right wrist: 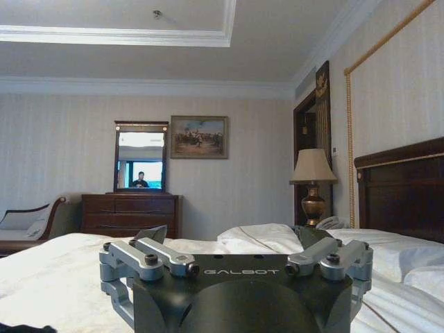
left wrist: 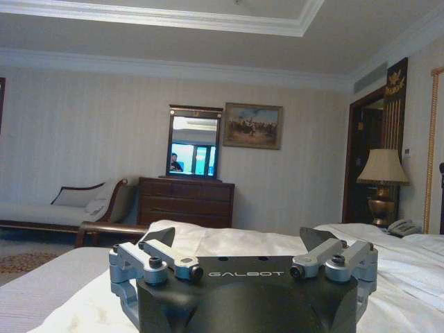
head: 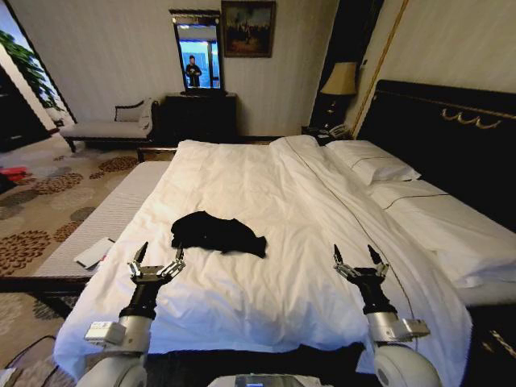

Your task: Fold the clothes on the bed.

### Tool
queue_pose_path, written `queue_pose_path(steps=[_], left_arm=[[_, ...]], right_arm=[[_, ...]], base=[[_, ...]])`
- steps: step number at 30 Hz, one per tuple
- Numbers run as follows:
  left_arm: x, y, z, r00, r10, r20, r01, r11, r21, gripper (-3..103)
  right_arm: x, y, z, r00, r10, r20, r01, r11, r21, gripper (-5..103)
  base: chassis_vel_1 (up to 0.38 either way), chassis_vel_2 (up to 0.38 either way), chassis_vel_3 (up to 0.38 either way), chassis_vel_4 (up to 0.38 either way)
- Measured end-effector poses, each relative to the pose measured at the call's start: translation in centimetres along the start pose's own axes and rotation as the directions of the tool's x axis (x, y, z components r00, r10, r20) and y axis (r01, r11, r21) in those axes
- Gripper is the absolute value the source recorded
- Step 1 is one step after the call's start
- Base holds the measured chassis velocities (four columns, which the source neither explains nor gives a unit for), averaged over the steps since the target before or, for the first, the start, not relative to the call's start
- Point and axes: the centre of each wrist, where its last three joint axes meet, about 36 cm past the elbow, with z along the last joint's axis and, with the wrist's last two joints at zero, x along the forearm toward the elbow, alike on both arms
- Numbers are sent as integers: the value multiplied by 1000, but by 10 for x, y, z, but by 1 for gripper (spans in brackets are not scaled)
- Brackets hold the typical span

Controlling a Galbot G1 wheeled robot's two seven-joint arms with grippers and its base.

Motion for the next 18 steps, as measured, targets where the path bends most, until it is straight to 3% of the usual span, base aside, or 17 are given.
queue_pose_path(steps=[18], left_arm=[[-1, 0, 3, 1000, -4, -4, 4, 1000, 2, 100]], right_arm=[[-2, -1, 6, 1000, 7, 5, -7, 1000, -6, 100]], base=[[98, 109, -98, -105]])
